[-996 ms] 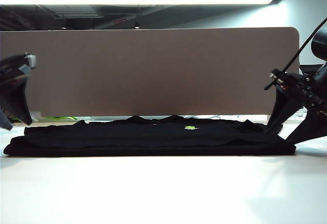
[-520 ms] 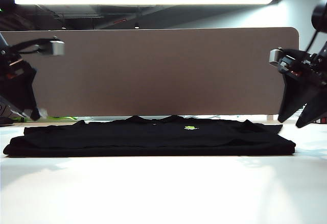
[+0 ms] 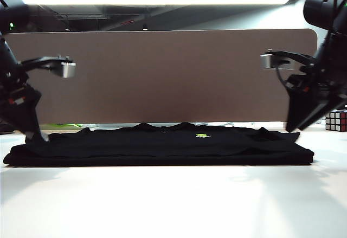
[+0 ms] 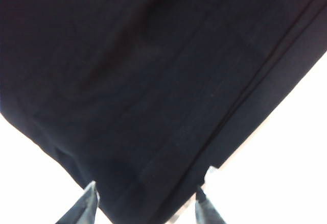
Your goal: Fold the bottom side of the T-shirt horizontally towards the center, about one-third of the way, then fold the sleeve back towards the center, creating a straight line along the edge of the T-shirt, and finally fold the bottom of the T-shirt up towards the top, creating a neat rectangle.
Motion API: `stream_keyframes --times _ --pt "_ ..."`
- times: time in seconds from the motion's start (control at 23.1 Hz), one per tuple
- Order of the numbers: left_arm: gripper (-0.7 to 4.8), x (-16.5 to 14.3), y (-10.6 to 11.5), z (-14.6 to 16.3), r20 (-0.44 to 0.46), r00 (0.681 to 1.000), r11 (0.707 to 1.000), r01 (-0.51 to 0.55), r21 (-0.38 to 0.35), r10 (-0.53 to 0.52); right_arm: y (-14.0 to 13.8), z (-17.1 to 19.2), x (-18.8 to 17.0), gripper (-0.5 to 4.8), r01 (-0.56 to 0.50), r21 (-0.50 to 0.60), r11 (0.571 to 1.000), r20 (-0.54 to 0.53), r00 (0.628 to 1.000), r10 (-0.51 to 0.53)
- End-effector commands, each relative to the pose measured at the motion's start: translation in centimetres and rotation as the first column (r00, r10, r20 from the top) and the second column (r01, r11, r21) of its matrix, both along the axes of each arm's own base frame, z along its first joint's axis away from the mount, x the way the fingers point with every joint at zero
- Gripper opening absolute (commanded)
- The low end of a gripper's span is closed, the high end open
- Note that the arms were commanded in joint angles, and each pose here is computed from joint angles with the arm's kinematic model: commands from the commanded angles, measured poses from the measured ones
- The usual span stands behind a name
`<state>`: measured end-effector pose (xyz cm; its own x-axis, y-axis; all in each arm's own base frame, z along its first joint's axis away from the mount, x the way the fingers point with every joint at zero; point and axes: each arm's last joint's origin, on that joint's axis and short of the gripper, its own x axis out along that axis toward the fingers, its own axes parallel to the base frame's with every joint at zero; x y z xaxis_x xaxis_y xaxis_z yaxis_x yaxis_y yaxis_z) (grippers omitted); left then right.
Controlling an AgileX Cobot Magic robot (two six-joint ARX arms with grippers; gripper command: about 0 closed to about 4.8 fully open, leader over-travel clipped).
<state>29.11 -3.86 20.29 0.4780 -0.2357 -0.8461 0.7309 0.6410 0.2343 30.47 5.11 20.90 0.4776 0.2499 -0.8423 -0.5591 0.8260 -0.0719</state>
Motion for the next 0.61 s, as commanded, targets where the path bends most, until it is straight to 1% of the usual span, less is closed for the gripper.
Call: stream_keyframes --times 0.04,0.13,0.3,0.61 --pt "2.18 0.3 -0.1 -0.4 -0.007 1.000 1.000 0.007 0.001 -0.007 0.8 0.2 0.3 2.02 -0.035 0.013 0.999 0.044 0.998 0.035" --pt "2.10 0.5 -0.1 -0.8 -0.020 1.000 1.000 0.013 -0.010 -0.013 1.7 0.1 0.2 2.02 -0.083 0.049 0.995 0.035 0.996 0.081" --pt "2.10 0.5 -0.1 -1.1 -0.031 0.999 1.000 0.011 -0.012 -0.012 3.5 -0.5 0.1 2.02 -0.147 0.065 0.987 0.024 0.989 0.145" --pt "2.10 0.7 -0.2 -1.2 -0.022 1.000 1.000 0.011 -0.013 -0.012 5.4 -2.0 0.5 2.02 -0.203 0.078 0.976 0.009 0.979 0.203"
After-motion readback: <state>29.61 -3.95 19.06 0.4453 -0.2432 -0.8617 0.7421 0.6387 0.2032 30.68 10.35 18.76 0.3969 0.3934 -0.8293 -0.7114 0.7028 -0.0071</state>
